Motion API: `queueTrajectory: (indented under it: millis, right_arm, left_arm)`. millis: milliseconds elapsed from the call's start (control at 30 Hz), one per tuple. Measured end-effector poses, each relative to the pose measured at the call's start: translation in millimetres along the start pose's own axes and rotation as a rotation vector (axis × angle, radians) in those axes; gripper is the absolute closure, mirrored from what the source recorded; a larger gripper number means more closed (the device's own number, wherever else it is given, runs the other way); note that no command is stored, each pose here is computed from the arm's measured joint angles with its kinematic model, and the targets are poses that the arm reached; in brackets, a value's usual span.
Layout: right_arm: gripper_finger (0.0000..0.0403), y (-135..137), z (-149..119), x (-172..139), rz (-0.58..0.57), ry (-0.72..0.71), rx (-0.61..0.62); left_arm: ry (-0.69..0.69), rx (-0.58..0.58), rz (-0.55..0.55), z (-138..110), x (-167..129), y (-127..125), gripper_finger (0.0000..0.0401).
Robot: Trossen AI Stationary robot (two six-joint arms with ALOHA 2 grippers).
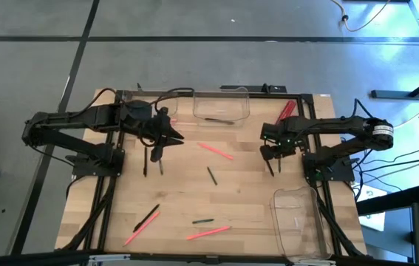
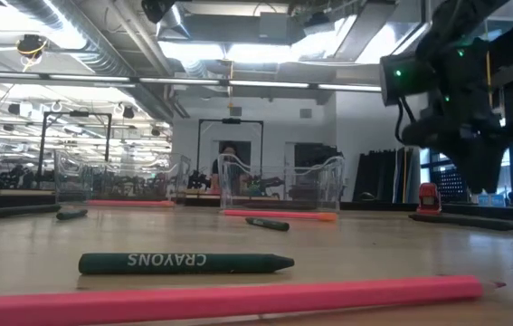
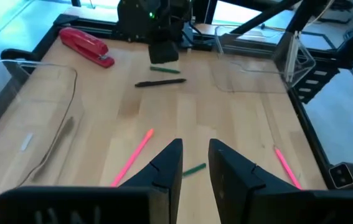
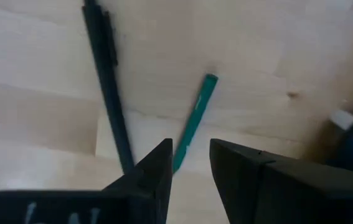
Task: Sort crayons/erasers/pens/pencils in bins
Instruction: Put the green crayon into the bottom transparent bin
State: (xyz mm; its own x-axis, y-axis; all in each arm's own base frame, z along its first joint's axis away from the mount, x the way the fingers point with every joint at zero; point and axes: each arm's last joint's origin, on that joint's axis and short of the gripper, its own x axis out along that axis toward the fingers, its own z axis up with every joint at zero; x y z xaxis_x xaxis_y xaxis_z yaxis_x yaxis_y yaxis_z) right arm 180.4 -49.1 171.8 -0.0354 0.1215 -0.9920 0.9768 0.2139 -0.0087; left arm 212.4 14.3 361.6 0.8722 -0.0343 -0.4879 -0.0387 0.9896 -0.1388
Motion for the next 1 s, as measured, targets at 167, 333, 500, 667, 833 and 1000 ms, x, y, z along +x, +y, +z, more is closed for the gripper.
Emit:
queueTrajectory:
  millis: [167, 333, 500, 667, 833, 1000]
  right_arm:
    - [0.0294, -5, -1, 20, 0.027, 0.006, 0.013]
    - [0.0294, -10, -2, 34, 0.047, -0.005, 0.021]
    - [0.0294, -15, -4, 45, 0.056, 0.001, 0.024]
    - [0.0297, -17, -4, 46, 0.053, 0.001, -0.005]
    - [0.0334, -17, -5, 47, 0.046, 0.004, -0.02]
    - [0.0386, -18, -5, 47, 0.047, 0.013, -0.032]
  left_arm:
    - [0.0, 0.0, 0.0, 0, 0, 0, 0.033]
    - [0.0, 0.0, 0.0, 0, 0, 0, 0.033]
    - [-0.001, 0.0, 0.013, 0, 0, 0, 0.033]
    - [-0.002, -0.001, 0.014, 0, 0, 0, 0.033]
    - [-0.005, -0.001, 0.014, 0, 0, 0, 0.033]
    - [-0.016, 0.0, 0.013, 1, 0, 0, 0.033]
